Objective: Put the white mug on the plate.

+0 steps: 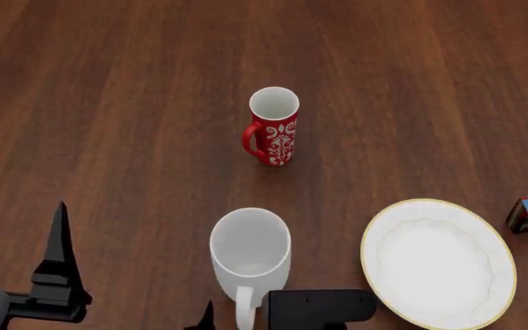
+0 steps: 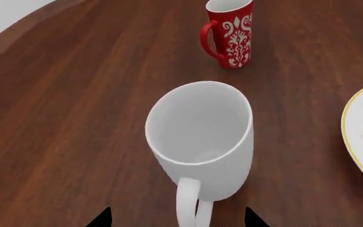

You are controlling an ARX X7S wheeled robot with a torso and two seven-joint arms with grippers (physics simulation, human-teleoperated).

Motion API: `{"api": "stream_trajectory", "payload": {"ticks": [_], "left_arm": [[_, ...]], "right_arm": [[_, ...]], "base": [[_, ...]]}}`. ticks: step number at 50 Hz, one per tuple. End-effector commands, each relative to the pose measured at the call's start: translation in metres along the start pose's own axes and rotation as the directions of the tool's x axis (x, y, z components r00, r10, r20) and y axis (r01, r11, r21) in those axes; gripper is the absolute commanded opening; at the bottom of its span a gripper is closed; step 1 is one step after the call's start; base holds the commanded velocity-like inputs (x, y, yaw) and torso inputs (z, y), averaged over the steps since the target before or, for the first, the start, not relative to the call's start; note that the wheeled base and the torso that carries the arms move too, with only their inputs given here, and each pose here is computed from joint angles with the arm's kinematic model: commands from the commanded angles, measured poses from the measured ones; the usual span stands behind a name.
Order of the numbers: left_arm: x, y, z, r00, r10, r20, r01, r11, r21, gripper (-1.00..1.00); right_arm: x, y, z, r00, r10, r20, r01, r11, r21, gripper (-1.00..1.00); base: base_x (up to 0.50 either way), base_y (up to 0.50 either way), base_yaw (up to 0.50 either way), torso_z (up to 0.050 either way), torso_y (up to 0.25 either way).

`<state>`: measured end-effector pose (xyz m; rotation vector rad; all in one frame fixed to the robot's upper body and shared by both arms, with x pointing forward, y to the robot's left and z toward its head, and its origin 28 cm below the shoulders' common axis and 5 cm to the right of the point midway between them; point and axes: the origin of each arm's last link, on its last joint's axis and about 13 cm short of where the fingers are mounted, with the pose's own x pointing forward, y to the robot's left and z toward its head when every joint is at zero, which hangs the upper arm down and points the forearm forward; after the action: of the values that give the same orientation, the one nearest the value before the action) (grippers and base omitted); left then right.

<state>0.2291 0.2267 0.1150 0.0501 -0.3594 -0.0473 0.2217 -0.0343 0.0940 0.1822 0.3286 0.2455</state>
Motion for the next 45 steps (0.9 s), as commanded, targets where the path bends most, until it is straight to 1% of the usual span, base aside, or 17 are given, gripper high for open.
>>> {"api": "stream_trajectory", "payload": {"ticks": [1, 45], "left_arm": [[0.000, 0.001, -0.002, 1.000, 0.001, -0.004, -0.001, 1.000, -0.001, 1.00], [0.001, 0.003, -0.006, 1.000, 0.004, -0.009, -0.004, 1.000, -0.005, 1.00]], "right_arm": [[0.004, -0.001, -0.002, 1.000, -0.010, -0.010, 0.010, 1.000, 0.006, 1.00], [0.016, -0.003, -0.007, 0.999, -0.027, -0.043, 0.027, 1.000, -0.001, 1.00]], "base": [[0.00, 0.00, 0.00, 0.000, 0.000], [0.00, 0.00, 0.00, 0.000, 0.000]]}}
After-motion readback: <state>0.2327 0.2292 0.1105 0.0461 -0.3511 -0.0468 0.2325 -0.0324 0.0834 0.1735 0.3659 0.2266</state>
